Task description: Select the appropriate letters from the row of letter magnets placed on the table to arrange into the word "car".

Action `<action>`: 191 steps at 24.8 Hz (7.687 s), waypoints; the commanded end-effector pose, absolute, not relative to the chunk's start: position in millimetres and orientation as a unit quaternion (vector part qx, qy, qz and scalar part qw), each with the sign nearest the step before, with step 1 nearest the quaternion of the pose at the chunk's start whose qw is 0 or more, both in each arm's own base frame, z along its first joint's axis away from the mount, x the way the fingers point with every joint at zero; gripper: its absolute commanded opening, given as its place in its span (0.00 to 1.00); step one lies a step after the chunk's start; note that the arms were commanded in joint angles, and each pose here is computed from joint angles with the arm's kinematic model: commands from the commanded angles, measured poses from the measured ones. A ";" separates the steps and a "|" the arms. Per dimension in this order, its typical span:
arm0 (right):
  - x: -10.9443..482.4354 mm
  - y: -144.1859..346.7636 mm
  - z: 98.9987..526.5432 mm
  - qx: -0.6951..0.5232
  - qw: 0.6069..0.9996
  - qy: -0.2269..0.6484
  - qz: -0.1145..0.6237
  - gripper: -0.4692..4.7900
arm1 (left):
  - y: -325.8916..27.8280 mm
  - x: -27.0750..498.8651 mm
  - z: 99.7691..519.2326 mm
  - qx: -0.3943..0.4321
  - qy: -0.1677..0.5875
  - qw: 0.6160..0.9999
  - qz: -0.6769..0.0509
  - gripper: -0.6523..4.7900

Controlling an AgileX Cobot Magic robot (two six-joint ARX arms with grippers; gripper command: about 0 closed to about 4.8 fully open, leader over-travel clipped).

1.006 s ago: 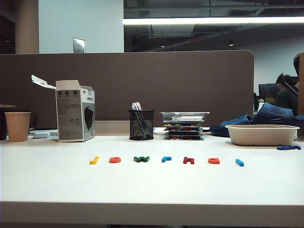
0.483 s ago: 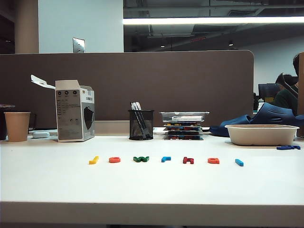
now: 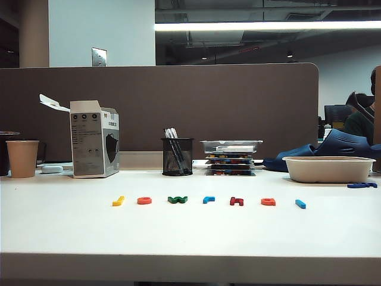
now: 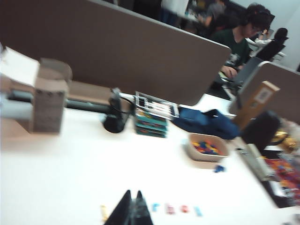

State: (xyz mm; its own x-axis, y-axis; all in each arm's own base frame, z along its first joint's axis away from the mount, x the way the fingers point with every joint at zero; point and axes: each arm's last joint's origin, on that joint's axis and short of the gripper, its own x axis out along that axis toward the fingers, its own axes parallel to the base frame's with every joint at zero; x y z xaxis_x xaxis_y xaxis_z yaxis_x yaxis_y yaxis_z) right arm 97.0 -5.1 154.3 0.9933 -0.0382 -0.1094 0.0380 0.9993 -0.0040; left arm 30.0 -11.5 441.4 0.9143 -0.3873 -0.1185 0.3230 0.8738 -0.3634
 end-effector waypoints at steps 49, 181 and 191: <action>97.2 -6.0 163.1 0.013 0.999 0.006 -0.034 0.09 | -178.9 57.5 445.2 -0.103 0.328 0.926 -0.154 0.11; 299.3 299.7 184.3 0.012 0.873 0.416 0.256 0.60 | -207.5 61.8 421.2 -0.078 0.360 0.925 -0.098 0.11; 303.1 304.5 166.9 0.012 0.870 0.422 0.254 0.60 | -207.5 61.8 421.1 -0.078 0.360 0.925 -0.098 0.11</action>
